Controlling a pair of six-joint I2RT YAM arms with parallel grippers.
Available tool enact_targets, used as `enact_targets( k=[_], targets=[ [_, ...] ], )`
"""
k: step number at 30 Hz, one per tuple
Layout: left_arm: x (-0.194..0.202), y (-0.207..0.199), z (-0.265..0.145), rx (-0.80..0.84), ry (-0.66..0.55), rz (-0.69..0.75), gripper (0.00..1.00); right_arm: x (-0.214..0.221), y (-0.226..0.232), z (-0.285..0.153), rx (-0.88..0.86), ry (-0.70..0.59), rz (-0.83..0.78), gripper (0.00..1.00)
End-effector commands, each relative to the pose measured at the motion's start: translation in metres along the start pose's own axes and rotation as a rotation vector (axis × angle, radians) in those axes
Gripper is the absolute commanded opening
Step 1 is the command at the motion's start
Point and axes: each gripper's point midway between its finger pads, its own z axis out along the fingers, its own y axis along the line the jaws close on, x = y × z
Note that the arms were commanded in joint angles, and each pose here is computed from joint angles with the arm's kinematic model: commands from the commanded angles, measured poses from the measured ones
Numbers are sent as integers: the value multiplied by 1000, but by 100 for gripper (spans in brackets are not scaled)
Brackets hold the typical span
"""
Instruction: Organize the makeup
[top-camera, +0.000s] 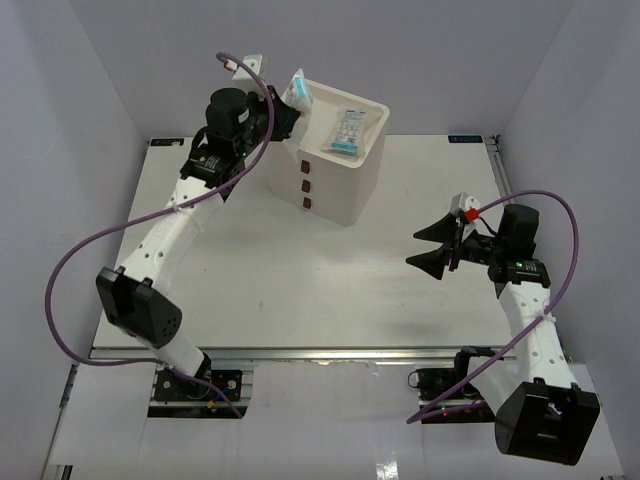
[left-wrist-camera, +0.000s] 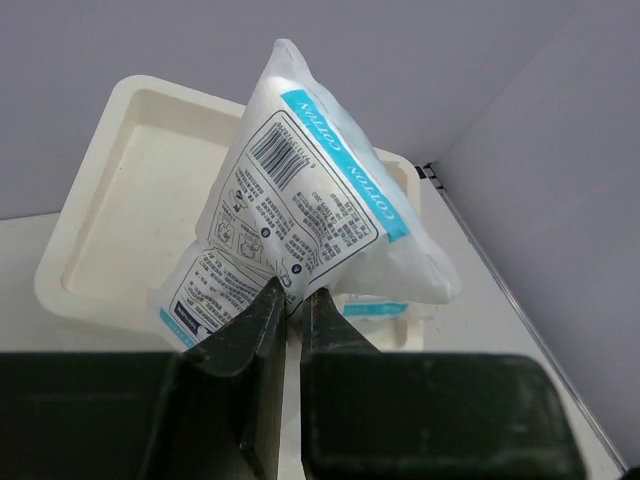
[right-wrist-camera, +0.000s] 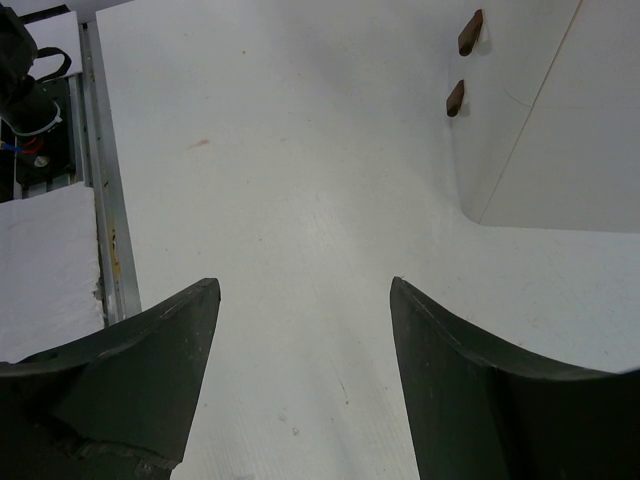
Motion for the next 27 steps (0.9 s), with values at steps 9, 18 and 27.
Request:
enact_targets(
  k=[9,18,27],
  targets=[
    [-9,17,82,-92,-70,15,2,0,-4,-1,6,-13,3,75],
    [-12,16,89,-105,-76,40,63,2,-10,-5,31,-11,13,75],
    [-67,-32,19,48,-152,59,76,5,-24,-15,115,0,35,77]
  ],
)
